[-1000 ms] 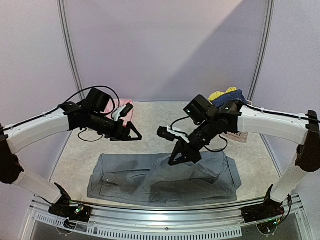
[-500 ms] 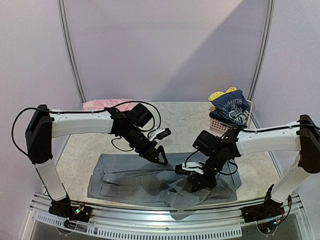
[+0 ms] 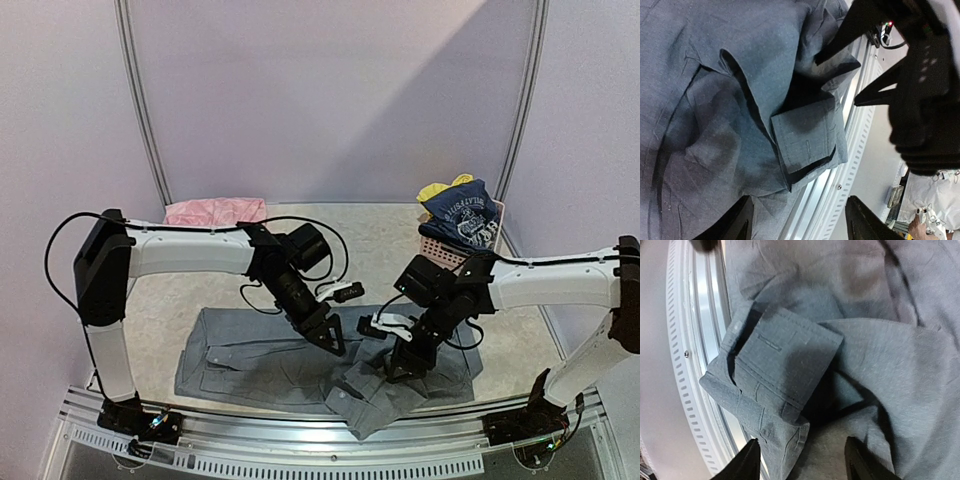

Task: Fold and stack the mixed laundry pile
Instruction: Fold the 1/3-folded shirt at the center of the board.

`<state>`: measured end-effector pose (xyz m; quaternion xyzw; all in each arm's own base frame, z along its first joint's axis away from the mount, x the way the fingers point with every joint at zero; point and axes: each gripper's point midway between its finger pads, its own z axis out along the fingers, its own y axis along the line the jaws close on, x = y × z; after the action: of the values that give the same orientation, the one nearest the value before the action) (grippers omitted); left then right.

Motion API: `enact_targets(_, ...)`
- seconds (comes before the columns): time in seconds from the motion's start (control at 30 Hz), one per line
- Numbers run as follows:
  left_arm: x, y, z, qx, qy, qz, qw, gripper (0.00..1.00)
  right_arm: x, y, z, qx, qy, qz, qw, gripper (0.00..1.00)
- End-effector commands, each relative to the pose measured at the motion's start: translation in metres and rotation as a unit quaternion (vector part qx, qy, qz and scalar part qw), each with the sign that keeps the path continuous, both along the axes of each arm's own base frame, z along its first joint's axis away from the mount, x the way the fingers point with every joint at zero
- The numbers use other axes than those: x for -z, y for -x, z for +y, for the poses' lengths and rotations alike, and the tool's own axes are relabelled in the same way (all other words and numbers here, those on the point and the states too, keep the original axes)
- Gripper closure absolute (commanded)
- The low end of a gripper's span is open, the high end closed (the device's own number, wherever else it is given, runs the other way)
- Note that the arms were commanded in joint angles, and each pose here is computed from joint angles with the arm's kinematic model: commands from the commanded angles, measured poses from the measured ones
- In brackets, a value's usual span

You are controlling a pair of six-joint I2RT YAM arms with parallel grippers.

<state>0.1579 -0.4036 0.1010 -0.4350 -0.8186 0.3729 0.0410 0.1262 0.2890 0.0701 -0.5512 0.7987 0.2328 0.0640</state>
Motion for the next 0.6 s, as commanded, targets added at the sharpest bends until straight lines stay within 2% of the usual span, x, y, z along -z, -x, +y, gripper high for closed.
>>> enact_targets(0.0,0.008,0.019,-0.003,0.015,-0.011,0.025,1.000,0.38,-0.029,-0.012,0.001,0.047,-0.011,-0.023,0.999,0.35)
enact_targets(0.07,0.011,0.025,-0.006,0.016,-0.013,0.026,0.999,0.38,-0.041,-0.012,0.000,0.058,-0.030,-0.033,0.997,0.27)
enact_targets(0.23,0.021,0.035,-0.014,0.019,-0.031,0.000,0.999,0.42,-0.079,-0.022,-0.006,0.105,-0.087,-0.087,0.987,0.23)
enact_targets(0.33,0.029,0.043,-0.017,0.018,-0.045,0.002,0.999,0.43,-0.098,-0.040,-0.014,0.157,-0.111,-0.141,0.971,0.19)
enact_targets(0.43,0.043,0.049,-0.016,0.013,-0.068,-0.003,0.998,0.43,-0.112,-0.057,-0.023,0.202,-0.122,-0.190,0.953,0.16)
enact_targets(0.57,0.063,0.052,-0.018,0.003,-0.098,-0.013,0.995,0.43,-0.119,-0.069,-0.024,0.227,-0.126,-0.213,0.942,0.16)
